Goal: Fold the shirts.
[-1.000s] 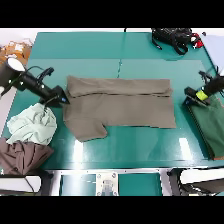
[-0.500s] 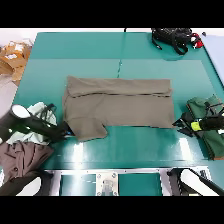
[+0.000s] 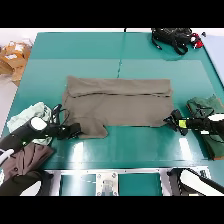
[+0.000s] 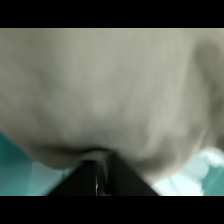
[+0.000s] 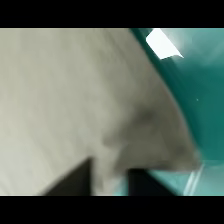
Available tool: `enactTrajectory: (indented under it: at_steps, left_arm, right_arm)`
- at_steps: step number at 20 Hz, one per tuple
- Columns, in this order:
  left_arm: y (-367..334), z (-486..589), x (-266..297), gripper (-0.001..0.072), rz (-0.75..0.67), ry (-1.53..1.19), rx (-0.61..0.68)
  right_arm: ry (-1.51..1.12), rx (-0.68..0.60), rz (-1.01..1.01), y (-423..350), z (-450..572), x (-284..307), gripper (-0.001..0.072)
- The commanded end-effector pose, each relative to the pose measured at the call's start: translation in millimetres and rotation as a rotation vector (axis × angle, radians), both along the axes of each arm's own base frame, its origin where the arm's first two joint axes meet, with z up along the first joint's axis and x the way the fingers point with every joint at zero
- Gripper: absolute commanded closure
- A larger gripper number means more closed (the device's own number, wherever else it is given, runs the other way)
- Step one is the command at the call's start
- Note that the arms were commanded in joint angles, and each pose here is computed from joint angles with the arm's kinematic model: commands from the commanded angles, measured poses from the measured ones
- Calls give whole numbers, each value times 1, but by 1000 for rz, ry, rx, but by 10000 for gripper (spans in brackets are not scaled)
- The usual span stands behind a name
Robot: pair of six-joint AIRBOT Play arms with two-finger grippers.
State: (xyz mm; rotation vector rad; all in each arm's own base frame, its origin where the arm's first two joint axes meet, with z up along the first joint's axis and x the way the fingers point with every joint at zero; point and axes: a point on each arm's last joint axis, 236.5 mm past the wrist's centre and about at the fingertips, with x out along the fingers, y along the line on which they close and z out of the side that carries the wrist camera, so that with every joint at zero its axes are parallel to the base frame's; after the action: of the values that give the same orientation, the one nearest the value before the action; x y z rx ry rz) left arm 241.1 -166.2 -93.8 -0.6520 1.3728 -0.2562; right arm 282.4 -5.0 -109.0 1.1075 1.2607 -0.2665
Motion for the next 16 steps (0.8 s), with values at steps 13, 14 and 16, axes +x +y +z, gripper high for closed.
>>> enactTrajectory:
  at_steps: [13, 14, 16]
  left_arm:
    - [25, 137, -36, 684, -344, -135, 183]
    - [24, 142, -33, 684, -343, -148, 179]
    - [22, 155, -16, 684, -324, -220, 180]
  right_arm:
    - [76, -127, 234, -26, 58, -42, 696]
    - [58, -137, 239, -26, 66, -40, 696]
    - [9, -163, 237, -30, 84, -28, 696]
